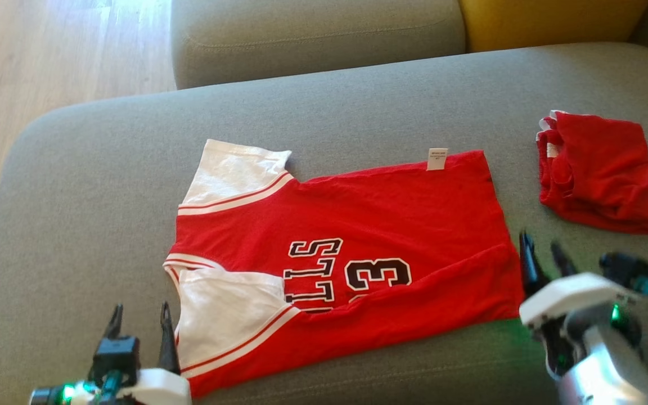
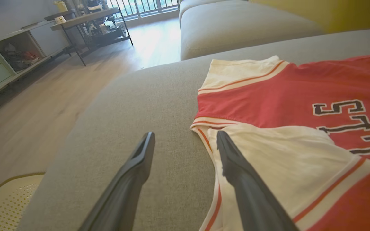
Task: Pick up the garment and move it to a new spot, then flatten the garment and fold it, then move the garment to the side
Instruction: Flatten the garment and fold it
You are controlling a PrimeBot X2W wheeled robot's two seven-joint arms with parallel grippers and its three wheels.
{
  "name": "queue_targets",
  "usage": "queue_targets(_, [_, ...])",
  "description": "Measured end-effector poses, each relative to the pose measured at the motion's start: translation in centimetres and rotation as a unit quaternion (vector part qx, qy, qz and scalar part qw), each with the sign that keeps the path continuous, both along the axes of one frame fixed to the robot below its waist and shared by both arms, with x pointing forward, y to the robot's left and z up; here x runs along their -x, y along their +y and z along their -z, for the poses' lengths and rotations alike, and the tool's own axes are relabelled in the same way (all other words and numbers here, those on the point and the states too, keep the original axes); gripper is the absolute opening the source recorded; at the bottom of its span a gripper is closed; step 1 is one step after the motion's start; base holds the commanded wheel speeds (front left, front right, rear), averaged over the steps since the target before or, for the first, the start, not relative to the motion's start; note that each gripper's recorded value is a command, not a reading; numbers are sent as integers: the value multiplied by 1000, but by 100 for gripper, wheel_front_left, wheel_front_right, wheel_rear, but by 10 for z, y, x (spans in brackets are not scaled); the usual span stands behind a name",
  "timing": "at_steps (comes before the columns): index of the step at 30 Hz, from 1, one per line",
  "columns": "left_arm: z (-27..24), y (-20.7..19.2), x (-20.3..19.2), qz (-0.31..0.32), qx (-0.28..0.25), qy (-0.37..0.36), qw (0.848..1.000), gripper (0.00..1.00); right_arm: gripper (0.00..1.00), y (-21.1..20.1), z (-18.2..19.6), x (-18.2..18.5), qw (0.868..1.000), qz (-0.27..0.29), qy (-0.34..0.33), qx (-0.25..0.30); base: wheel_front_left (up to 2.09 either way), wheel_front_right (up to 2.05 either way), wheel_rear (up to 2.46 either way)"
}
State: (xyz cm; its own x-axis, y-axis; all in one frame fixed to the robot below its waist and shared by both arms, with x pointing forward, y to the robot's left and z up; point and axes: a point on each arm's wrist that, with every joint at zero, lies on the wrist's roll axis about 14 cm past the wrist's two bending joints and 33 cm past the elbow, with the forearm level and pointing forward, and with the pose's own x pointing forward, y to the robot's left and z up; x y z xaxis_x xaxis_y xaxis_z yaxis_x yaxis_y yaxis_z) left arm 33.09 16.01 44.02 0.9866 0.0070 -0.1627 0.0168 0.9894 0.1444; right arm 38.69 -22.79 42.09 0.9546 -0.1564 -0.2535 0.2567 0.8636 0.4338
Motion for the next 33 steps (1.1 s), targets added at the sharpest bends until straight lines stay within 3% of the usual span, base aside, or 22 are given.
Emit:
queue_targets(5, [-31,5,-14,-12,9,-63,998,100,100,13,-66,-25,989,-50,-105,93,0,0,0])
queue_targets(9, [-47,8,-22,-22,14,-92,995,100,100,21,-78,-14,977,-76,-128,150,0,0,0])
queue_targets(21, [-53,-5,-56,27,20,-102,994,100,100,21,-80,-7,976,-79,-131,154,0,0,0])
queue_targets(23, [-53,-7,-71,42,42,-97,993,100,100,19,-80,-10,976,-77,-129,154,0,0,0])
queue_targets(27, [-57,-8,-117,88,23,-81,993,100,100,18,-84,-21,976,-77,-133,156,0,0,0])
queue_targets(33, [-41,-17,-187,148,2,0,989,100,100,21,-99,-51,970,-82,-160,161,0,0,0])
